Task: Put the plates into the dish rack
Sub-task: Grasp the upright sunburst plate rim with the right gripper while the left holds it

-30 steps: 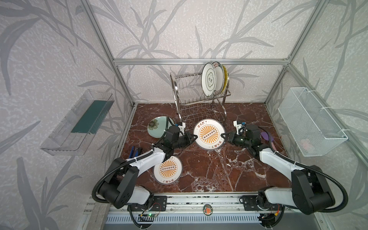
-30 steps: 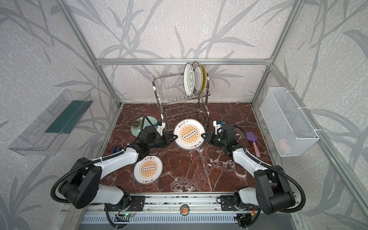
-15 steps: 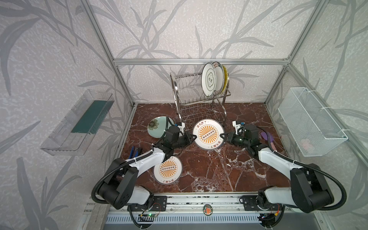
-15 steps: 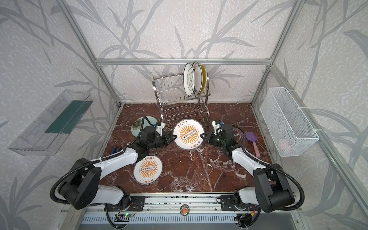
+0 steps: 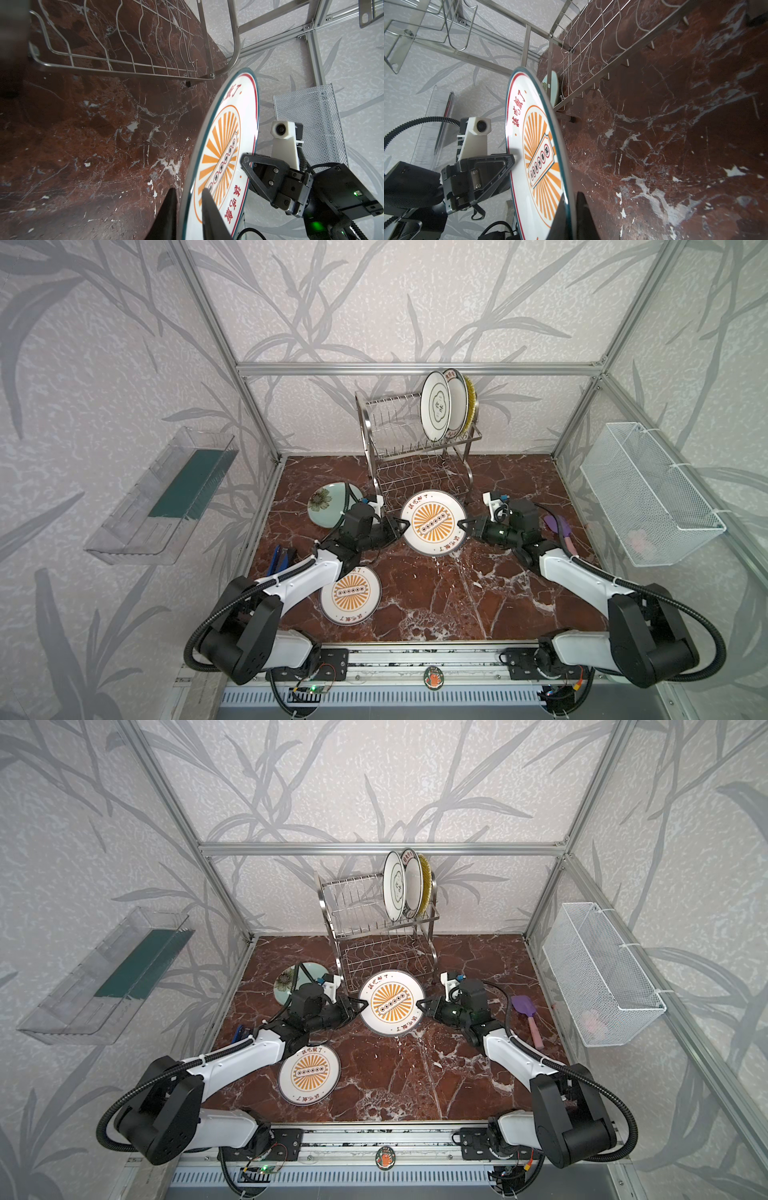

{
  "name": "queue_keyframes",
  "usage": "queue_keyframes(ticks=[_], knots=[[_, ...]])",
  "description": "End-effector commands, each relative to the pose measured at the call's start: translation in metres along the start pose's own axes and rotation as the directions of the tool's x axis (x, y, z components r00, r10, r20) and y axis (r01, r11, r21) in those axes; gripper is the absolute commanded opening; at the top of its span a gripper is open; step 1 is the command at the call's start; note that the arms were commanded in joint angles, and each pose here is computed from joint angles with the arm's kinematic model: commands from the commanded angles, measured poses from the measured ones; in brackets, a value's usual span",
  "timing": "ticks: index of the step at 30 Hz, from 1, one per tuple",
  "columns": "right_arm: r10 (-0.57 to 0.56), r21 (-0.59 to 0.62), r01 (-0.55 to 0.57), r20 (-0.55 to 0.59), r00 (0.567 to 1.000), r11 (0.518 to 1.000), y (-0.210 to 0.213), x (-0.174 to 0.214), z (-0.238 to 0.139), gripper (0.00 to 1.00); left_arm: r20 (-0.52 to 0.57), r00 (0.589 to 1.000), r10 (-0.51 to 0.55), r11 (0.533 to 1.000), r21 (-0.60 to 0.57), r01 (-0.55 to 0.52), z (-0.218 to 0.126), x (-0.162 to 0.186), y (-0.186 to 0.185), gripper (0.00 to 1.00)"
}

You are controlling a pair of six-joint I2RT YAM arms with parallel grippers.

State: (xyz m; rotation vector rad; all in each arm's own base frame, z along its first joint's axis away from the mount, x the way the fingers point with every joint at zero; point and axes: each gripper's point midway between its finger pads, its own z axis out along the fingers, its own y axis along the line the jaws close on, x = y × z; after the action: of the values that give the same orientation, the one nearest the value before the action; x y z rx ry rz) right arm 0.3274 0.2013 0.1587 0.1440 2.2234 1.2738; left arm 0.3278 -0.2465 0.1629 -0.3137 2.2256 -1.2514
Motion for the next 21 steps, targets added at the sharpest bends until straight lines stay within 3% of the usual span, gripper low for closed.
queue_keyframes(ticks=[1,7,21], knots=[[-0.067,-0.06,0.068,0.032,0.997,0.996,0.027,-0.012,-0.006,0.0,0.035,0.999,0.019,0.999,0.029,-0.02,-0.006,-0.009,-0.015,0.33],[-0.072,-0.051,0.074,0.035,0.997,0.996,0.025,-0.013,-0.006,0.0,0.028,0.999,0.03,0.999,0.008,-0.031,-0.008,-0.008,-0.014,0.43],[-0.137,-0.02,0.138,0.061,0.989,0.99,0.034,-0.024,-0.019,0.0,0.009,0.991,0.136,0.985,-0.105,-0.134,-0.028,-0.014,-0.016,0.52]])
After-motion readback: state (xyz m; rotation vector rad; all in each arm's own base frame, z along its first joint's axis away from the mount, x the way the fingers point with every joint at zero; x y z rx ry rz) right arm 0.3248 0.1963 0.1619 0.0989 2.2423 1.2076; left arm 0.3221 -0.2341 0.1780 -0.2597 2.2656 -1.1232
